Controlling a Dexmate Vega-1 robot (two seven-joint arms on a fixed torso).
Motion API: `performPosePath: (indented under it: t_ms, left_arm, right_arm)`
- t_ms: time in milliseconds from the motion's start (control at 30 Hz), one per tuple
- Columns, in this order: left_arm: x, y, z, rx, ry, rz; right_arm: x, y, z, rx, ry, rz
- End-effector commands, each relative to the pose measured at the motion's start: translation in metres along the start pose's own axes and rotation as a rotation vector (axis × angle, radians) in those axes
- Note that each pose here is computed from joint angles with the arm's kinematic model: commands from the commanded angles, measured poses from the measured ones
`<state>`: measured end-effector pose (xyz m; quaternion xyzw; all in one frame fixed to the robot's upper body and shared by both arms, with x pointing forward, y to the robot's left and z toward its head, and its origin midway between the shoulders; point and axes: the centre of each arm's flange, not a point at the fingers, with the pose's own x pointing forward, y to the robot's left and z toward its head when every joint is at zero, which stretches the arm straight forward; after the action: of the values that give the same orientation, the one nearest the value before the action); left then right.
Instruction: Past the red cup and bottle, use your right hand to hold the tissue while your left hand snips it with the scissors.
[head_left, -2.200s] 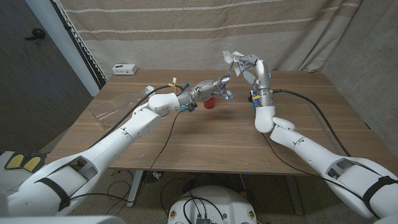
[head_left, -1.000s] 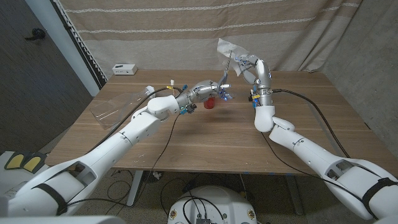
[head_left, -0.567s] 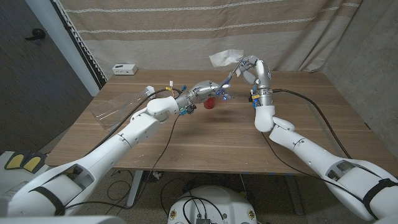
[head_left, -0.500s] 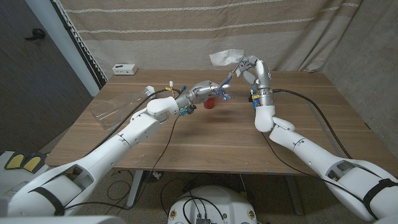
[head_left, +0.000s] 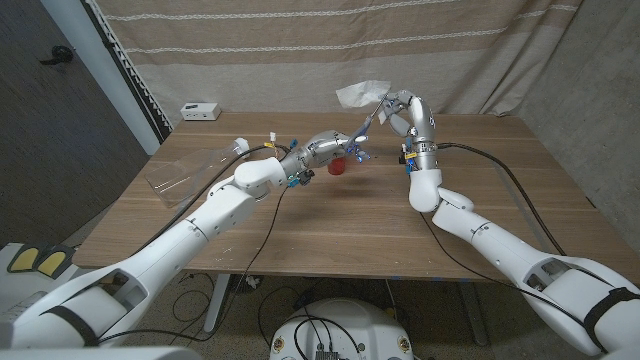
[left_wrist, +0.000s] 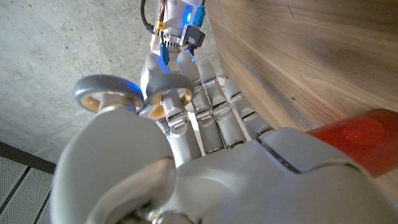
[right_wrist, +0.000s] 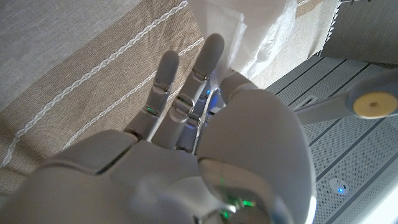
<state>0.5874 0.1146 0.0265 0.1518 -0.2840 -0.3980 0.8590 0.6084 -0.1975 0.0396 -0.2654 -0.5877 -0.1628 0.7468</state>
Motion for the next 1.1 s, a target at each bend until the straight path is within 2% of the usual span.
performPosePath:
  t_ms: [33,233,600,833,1100]
  left_arm:
    - [-0.008,0.006,0.001,0.015,-0.021,0.032]
    - [-0.009,0.007,-0.003,-0.001,-0.025,0.045]
    - [-0.012,0.014,-0.006,0.000,-0.035,0.040]
    - [-0.022,0.012,-0.010,-0.021,-0.067,0.041]
    - [-0.027,0.014,-0.009,-0.015,-0.106,0.085]
  right_arm:
    - [0.002,0.002,0.002,0.006,0.013,-0.030]
    - [0.002,0.003,0.001,0.015,0.043,-0.037]
    - [0.010,0.007,0.002,0.005,0.051,-0.034]
    - [0.008,0.007,0.000,-0.025,0.088,-0.046]
    - [0.006,0.002,-0.008,-0.040,0.125,-0.058]
